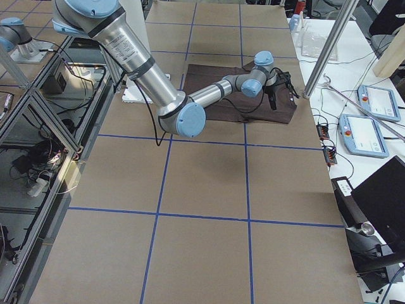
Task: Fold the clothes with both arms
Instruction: 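Release the sleeve and raise the right gripper while the left gripper approaches the other sleeve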
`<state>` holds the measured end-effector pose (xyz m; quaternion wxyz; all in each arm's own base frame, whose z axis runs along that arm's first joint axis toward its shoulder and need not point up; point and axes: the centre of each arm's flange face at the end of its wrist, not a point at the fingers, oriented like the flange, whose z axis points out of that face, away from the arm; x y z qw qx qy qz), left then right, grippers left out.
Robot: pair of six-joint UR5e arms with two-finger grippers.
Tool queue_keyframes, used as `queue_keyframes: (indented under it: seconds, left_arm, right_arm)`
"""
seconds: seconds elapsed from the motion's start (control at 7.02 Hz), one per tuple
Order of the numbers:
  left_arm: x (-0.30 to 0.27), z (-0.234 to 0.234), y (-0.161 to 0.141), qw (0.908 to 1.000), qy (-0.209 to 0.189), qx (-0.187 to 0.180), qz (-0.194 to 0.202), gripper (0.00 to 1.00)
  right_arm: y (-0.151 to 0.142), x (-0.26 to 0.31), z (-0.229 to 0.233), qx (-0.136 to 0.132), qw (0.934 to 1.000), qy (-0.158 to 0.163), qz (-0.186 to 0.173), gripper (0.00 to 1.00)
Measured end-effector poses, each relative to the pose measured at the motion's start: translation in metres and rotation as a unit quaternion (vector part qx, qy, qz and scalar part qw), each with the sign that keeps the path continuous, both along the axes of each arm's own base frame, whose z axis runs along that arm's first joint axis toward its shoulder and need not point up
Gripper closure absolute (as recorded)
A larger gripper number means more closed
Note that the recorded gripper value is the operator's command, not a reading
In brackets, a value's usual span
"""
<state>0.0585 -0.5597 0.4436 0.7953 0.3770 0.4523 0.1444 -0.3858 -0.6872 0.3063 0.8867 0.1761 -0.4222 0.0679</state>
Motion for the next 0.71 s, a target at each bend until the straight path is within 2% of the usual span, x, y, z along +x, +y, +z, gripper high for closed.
queue_keyframes:
  seconds: [0.14,0.29,0.43,0.57,0.71]
  left_arm:
    - [0.031,-0.008,-0.006,0.9998,0.011,-0.01,0.011,0.0]
    - [0.061,-0.009,-0.015,0.9992,0.016,-0.035,-0.001,0.0]
    - [0.086,-0.006,-0.022,0.997,0.019,-0.066,-0.033,0.0]
    - [0.113,-0.004,-0.027,0.9917,0.031,-0.105,-0.067,0.07]
    - [0.147,-0.006,-0.03,0.9814,0.054,-0.153,-0.103,0.19]
  right_arm:
    - [-0.006,0.063,0.025,-0.006,0.9996,-0.016,-0.023,0.0]
    - [-0.004,0.125,0.054,0.0,0.9986,-0.024,-0.047,0.0]
    - [0.001,0.175,0.087,0.015,0.9975,-0.018,-0.066,0.0]
    - [0.009,0.211,0.117,0.031,0.9963,-0.006,-0.08,0.0]
    - [0.019,0.232,0.137,0.038,0.9956,0.001,-0.086,0.0]
